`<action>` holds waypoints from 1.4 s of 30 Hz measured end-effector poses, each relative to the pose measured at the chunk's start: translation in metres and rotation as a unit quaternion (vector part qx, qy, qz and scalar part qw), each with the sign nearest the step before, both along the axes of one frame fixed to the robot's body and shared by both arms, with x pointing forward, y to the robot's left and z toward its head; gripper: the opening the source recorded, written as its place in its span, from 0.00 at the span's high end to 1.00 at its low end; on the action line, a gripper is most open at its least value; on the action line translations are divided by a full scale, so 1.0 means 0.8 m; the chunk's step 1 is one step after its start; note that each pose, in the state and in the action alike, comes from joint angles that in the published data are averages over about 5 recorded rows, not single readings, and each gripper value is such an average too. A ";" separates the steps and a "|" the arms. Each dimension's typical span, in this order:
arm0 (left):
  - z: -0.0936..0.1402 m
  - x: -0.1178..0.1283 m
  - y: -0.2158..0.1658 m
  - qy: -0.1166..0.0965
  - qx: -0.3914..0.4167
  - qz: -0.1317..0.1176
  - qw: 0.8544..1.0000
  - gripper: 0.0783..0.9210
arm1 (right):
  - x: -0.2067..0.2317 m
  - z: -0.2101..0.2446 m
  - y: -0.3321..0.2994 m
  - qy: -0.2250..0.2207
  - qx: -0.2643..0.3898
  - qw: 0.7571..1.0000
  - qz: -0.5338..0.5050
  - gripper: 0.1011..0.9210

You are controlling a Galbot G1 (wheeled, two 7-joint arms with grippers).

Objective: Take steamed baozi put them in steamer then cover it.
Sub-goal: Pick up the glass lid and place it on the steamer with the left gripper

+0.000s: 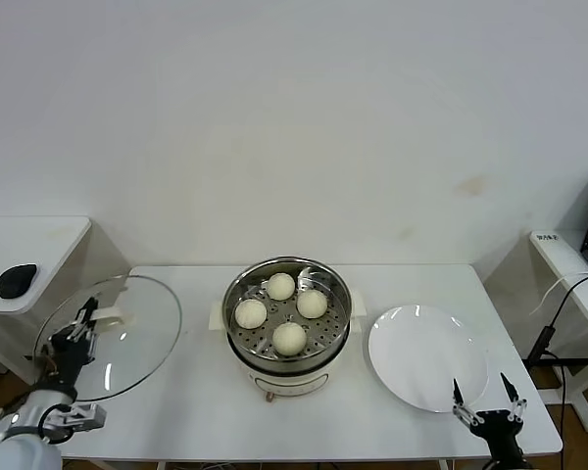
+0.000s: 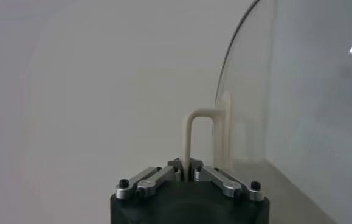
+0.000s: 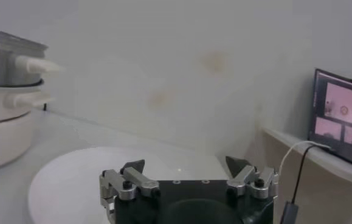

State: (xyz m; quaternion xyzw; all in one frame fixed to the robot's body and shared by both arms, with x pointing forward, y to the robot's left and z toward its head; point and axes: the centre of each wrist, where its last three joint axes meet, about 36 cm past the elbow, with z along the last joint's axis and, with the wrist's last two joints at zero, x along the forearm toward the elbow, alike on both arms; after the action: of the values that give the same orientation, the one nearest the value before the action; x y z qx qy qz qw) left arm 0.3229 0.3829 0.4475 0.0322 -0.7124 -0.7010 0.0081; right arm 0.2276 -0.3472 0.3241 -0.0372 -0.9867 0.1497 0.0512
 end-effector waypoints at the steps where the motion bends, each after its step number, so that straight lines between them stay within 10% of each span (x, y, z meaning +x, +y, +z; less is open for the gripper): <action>1: 0.005 0.002 -0.007 -0.002 -0.001 -0.004 1.000 0.92 | 0.000 -0.001 0.002 0.000 -0.002 1.000 0.001 0.12; 42: 0.012 0.128 -0.311 0.032 -0.036 -0.094 0.994 0.92 | -0.011 -0.058 0.045 0.017 -0.032 0.999 0.002 0.12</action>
State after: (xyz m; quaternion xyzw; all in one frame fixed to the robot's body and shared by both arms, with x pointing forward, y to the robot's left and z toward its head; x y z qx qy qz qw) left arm 0.4255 0.1344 0.4572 -0.0576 -0.7364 -0.6733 -0.0343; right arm 0.2189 -0.3112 0.2776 -0.0341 -0.9804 0.1824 0.0665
